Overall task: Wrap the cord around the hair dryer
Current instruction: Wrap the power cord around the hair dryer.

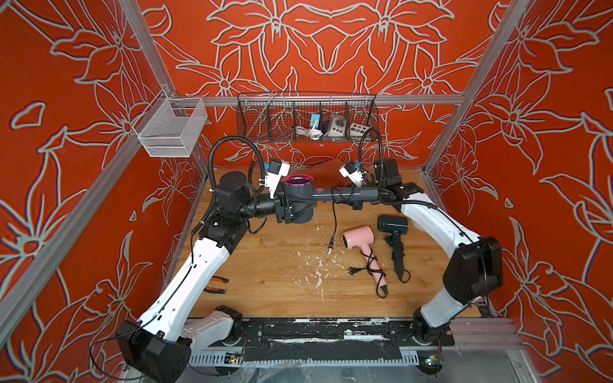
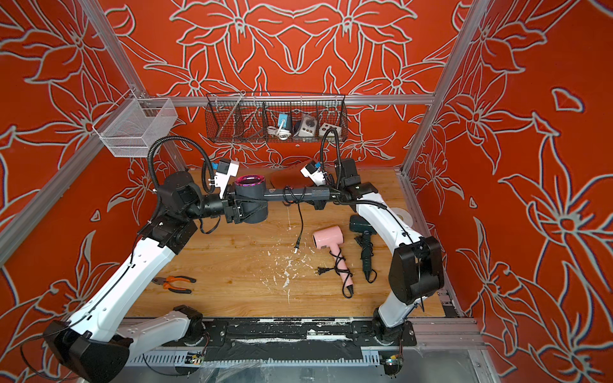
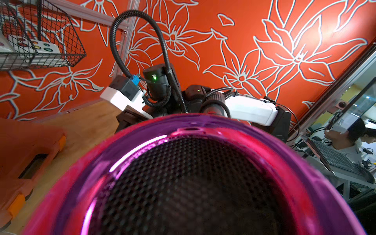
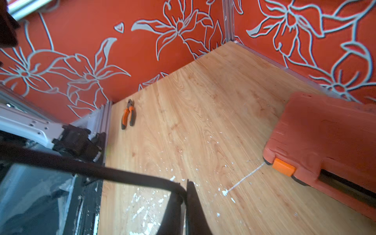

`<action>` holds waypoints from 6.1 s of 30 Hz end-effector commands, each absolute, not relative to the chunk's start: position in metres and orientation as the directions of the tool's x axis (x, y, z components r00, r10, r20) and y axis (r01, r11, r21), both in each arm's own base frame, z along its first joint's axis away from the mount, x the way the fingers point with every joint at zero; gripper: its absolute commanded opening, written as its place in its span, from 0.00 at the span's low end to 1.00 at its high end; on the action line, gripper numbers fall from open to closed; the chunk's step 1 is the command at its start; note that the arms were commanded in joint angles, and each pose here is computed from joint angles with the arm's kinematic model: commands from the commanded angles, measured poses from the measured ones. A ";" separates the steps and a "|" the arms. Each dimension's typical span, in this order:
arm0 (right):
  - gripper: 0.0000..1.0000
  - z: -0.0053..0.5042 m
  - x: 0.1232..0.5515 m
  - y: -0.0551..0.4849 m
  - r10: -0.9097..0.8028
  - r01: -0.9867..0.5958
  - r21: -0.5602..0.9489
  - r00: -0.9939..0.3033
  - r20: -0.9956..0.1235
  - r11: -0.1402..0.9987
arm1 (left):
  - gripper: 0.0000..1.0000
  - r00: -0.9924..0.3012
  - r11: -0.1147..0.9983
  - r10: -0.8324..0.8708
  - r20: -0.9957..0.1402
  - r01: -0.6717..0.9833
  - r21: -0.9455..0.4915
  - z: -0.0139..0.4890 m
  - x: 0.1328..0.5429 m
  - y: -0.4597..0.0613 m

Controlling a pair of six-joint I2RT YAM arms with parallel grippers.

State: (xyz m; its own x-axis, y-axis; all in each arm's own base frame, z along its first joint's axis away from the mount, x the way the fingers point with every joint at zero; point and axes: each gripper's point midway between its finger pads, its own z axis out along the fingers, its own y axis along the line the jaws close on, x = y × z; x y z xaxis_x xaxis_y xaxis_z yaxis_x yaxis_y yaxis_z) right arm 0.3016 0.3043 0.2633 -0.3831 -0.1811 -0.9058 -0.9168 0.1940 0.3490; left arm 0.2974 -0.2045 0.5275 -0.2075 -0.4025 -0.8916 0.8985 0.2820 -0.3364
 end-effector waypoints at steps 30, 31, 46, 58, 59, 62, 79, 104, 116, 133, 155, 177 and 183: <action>0.00 0.293 0.167 0.305 -0.445 -0.971 0.208 -0.238 -0.863 0.116 | 0.00 -0.076 0.744 -0.254 -0.964 0.622 -0.245 0.461 0.374 -0.136; 0.00 0.300 0.163 0.302 -0.454 -0.974 0.197 -0.228 -0.861 0.116 | 0.00 -0.097 0.744 -0.243 -0.965 0.619 -0.249 0.453 0.377 -0.137; 0.00 0.372 0.174 0.282 -0.656 -0.994 -0.067 -0.008 -0.754 0.089 | 0.00 -0.405 0.661 0.054 -0.913 0.700 -0.271 0.331 0.365 -0.205; 0.00 0.395 0.249 0.266 -0.813 -0.899 -0.407 0.111 -0.571 0.164 | 0.00 -0.488 0.496 0.231 -0.842 0.803 -0.329 0.281 0.287 -0.247; 0.00 0.395 0.257 0.264 -0.826 -0.885 -0.434 0.113 -0.552 0.168 | 0.00 -0.489 0.482 0.234 -0.840 0.809 -0.337 0.282 0.281 -0.247; 0.00 0.394 0.278 0.258 -0.858 -0.850 -0.501 0.129 -0.497 0.163 | 0.00 -0.486 0.433 0.255 -0.836 0.830 -0.351 0.284 0.262 -0.249; 0.00 0.336 0.364 0.244 -0.824 -0.848 -0.450 0.028 -0.565 0.280 | 0.00 -0.420 0.215 0.234 -0.877 0.902 -0.375 0.338 0.195 -0.258; 0.00 0.290 0.352 0.284 -0.179 -0.897 0.371 -0.417 -0.891 0.240 | 0.00 -0.196 0.236 -0.204 -0.959 0.941 -0.243 0.478 0.245 -0.224; 0.00 0.280 0.316 0.284 -0.165 -0.863 0.464 -0.496 -0.852 0.198 | 0.00 -0.098 0.390 -0.327 -0.940 0.892 -0.228 0.507 0.277 -0.210; 0.19 0.217 0.270 0.347 -0.304 -0.860 0.493 -0.508 -0.806 0.130 | 0.00 -0.052 0.389 -0.375 -0.925 0.898 -0.208 0.535 0.282 -0.208; 0.64 0.253 0.313 0.289 -0.351 -0.858 0.002 -0.213 -0.912 0.514 | 0.00 -0.033 0.403 -0.362 -0.932 0.896 -0.188 0.543 0.275 -0.205; 0.61 0.257 0.282 0.390 -0.083 -0.974 0.196 -0.206 -0.975 0.114 | 0.00 -0.021 0.412 -0.357 -0.934 0.894 -0.177 0.544 0.273 -0.204; 0.74 0.260 0.307 0.363 -0.115 -0.931 0.052 -0.100 -0.988 0.360 | 0.00 -0.025 0.410 -0.359 -0.933 0.894 -0.182 0.543 0.273 -0.204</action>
